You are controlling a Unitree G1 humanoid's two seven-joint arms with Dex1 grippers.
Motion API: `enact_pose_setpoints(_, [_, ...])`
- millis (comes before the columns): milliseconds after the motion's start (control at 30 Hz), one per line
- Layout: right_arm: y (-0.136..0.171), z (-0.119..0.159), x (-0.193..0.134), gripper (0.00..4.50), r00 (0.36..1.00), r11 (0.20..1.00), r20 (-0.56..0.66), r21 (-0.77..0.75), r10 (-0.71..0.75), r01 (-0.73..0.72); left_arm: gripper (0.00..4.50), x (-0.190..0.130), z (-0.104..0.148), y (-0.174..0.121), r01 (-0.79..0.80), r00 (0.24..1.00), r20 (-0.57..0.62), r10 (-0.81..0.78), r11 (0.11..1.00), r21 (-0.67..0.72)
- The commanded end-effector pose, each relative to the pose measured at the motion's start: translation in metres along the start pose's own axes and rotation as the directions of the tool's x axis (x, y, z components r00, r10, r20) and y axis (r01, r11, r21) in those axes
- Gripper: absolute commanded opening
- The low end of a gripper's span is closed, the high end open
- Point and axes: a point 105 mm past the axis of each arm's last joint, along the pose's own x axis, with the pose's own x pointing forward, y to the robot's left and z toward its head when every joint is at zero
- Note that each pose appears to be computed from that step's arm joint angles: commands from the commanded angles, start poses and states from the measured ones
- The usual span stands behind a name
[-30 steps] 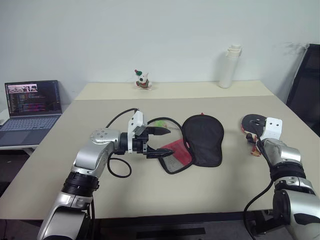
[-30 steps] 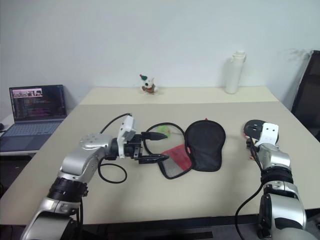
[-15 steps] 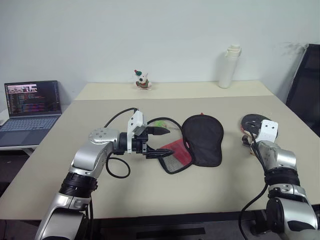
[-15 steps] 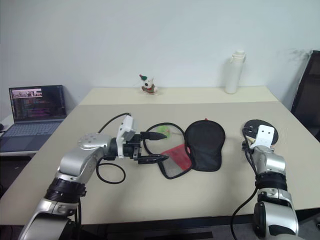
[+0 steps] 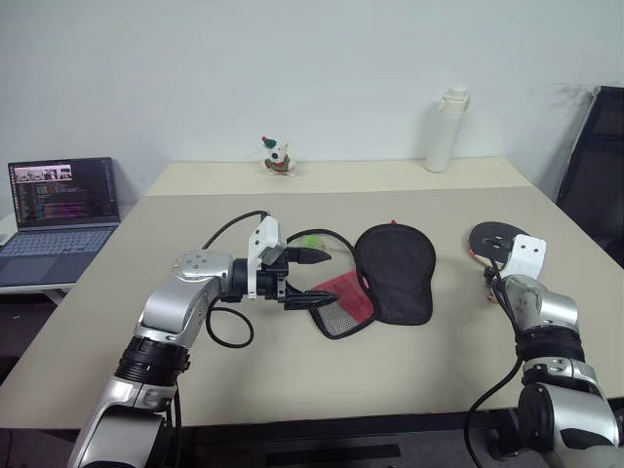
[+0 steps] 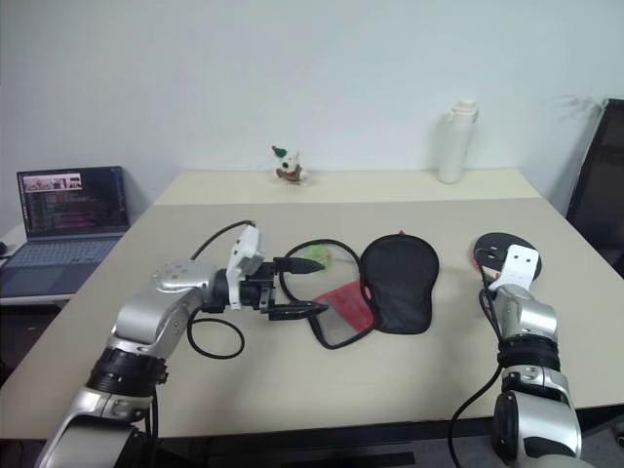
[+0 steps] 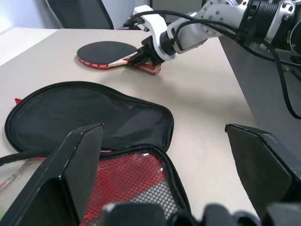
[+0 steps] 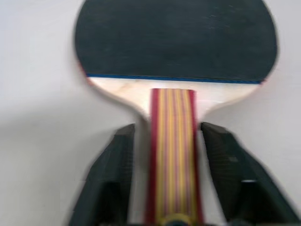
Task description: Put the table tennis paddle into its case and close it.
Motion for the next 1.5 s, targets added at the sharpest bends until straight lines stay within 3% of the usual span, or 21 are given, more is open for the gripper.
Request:
enact_pose_setpoints(33, [-0.002, -0.003, 0.001, 1.15, 1.000, 1.000, -0.017, 0.025, -0.011, 0.012, 4.50, -0.005, 0.010, 0.000, -0.004, 1.000, 0.005, 0.004, 0.999, 0.049])
enact_pose_setpoints(333, [0.004, 0.022, -0.004, 1.15, 0.998, 0.998, 0.060, 0.054, 0.021, -0.024, 4.50, -0.008, 0.009, 0.000, -0.012, 1.000, 0.001, 0.012, 0.999, 0.048])
enact_pose_setpoints(533, [0.037, 0.059, -0.034, 1.15, 0.973, 0.985, 0.161, 0.021, 0.163, -0.168, 4.50, -0.016, 0.008, 0.001, -0.037, 0.999, -0.003, 0.037, 0.999, 0.039])
enact_pose_setpoints(633, [0.059, 0.064, -0.055, 1.15, 0.954, 0.969, 0.174, 0.004, 0.243, -0.247, 4.50, -0.018, 0.007, 0.001, -0.044, 0.999, -0.005, 0.045, 0.998, 0.035])
enact_pose_setpoints(867, [0.121, 0.031, -0.099, 1.14, 0.907, 0.911, 0.099, 0.023, 0.409, -0.413, 4.50, -0.019, 0.005, -0.001, -0.054, 0.999, -0.001, 0.054, 0.998, 0.027])
enact_pose_setpoints(1033, [0.144, 0.013, -0.110, 1.13, 0.893, 0.892, 0.062, 0.041, 0.447, -0.450, 4.50, -0.018, 0.005, -0.002, -0.056, 0.998, 0.000, 0.056, 0.998, 0.023])
enact_pose_setpoints(1500, [0.144, -0.029, -0.103, 1.13, 0.906, 0.906, -0.015, 0.011, 0.423, -0.423, 4.50, -0.018, 0.001, -0.004, -0.064, 0.998, -0.004, 0.064, 0.998, 0.013])
